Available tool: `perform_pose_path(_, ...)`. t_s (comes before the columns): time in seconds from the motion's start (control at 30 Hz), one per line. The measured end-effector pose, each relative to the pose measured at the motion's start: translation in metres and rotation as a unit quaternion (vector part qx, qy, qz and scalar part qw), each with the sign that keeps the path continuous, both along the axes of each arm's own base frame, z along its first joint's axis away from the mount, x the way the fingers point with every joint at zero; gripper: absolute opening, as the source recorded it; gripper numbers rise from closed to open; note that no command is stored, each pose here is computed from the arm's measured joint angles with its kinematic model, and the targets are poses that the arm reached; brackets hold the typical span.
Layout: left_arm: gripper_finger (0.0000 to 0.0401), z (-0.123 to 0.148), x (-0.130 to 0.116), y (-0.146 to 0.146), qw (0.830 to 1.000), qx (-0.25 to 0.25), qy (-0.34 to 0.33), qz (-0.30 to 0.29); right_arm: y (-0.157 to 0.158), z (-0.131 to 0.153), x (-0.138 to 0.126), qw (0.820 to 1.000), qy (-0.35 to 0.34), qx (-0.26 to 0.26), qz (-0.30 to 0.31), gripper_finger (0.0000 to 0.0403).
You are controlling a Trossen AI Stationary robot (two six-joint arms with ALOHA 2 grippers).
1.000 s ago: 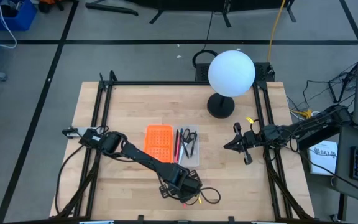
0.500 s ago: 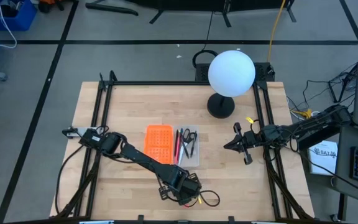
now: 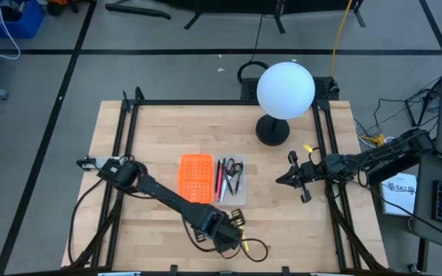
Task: Pick & place school supplies into a supply box
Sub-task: Put the pink pen into the orange supply box
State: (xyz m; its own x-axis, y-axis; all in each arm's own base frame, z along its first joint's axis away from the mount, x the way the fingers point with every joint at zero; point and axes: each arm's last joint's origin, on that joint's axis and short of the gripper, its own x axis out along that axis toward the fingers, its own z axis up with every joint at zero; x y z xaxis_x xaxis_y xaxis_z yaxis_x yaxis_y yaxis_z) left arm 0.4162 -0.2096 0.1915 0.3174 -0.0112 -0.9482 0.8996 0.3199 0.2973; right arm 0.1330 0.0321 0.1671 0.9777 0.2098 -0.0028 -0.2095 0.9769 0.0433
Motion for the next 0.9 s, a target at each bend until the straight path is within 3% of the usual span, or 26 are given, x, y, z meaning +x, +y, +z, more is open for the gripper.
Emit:
perform_pose_path(0.2, 0.0039, 0.031, -0.009, 0.007, 1.0, 0.007, -0.021, 0.006, 0.0, -0.001, 0.0, 1.0, 0.003, -0.007, 0.0, 0.0)
perform_pose_path(0.3, 0.004, 0.046, -0.018, 0.012, 0.999, 0.039, -0.026, 0.005, 0.0, -0.001, 0.0, 1.0, 0.003, -0.007, 0.001, 0.0)
perform_pose_path(0.57, 0.0037, 0.05, -0.029, 0.036, 0.987, 0.154, 0.029, -0.016, 0.0, 0.002, 0.0, 1.0, -0.014, -0.017, 0.001, 0.0)
perform_pose_path(0.77, 0.0037, 0.049, -0.022, 0.068, 0.975, 0.207, 0.066, -0.046, 0.0, 0.003, 0.0, 1.0, -0.018, -0.012, 0.001, 0.0)
perform_pose_path(0.9, 0.0035, 0.049, -0.015, 0.09, 0.971, 0.216, 0.081, -0.068, 0.0, 0.004, 0.0, 1.0, -0.023, -0.014, 0.001, 0.0)
